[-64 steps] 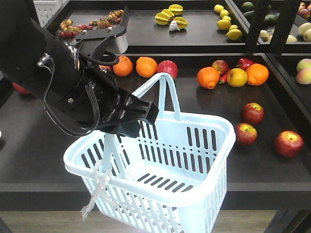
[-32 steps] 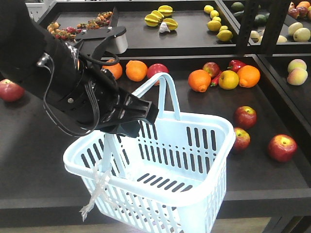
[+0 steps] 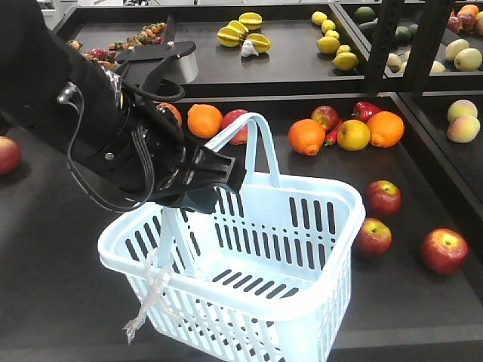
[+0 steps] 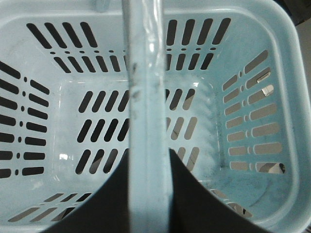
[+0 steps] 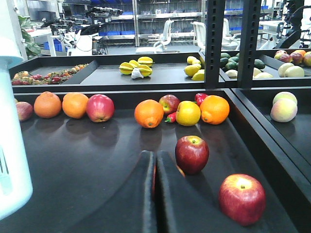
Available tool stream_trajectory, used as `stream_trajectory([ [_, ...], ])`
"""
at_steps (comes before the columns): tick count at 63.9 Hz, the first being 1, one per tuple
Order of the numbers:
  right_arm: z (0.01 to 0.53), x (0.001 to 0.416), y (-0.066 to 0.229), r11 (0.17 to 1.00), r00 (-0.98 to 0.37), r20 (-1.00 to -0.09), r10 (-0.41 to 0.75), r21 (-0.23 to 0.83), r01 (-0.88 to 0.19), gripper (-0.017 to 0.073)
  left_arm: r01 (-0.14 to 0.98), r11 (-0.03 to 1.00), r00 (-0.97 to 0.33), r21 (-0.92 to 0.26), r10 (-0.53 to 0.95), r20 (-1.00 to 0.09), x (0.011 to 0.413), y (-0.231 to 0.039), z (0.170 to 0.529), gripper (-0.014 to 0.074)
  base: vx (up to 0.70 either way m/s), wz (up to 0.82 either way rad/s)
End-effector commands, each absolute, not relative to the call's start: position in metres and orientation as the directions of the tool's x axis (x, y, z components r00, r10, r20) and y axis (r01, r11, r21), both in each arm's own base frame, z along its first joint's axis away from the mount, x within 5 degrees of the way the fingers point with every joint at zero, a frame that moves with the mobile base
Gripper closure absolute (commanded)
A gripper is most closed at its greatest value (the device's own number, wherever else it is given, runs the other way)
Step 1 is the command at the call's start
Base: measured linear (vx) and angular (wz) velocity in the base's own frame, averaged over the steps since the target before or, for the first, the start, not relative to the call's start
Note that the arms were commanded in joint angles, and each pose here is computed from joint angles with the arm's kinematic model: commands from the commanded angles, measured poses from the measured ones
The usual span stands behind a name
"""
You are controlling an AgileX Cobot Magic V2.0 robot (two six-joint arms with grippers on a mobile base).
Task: Pick three apples into basket with both arms
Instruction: 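Position the base beside the apples, basket held in the left gripper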
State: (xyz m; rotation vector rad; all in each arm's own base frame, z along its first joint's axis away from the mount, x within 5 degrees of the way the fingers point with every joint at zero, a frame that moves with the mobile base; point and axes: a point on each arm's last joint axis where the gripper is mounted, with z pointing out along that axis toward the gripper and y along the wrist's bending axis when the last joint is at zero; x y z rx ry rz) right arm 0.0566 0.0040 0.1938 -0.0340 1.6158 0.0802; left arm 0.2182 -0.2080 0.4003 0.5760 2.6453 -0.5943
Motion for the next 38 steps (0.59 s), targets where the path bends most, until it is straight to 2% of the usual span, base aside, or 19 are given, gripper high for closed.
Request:
stream_trajectory([
  [1, 0.1954, 0.0565, 0.0038, 0.997, 0.016, -1.000, 0.023, 0.022, -0.068, 0.0564, 0.481, 0.795, -0.815, -0.368, 0.252, -0.522, 0.2093, -0.2048, 0.4243, 0.0601, 0.11, -0.02],
  [38, 0.1954, 0.0565, 0.0038, 0.997, 0.016, -1.000, 0.023, 0.022, -0.068, 0.0564, 0.481, 0.795, -0.815, -0.368, 0.252, -0.522, 0.2093, -0.2048, 0.4243, 0.0601, 0.11, 0.03],
])
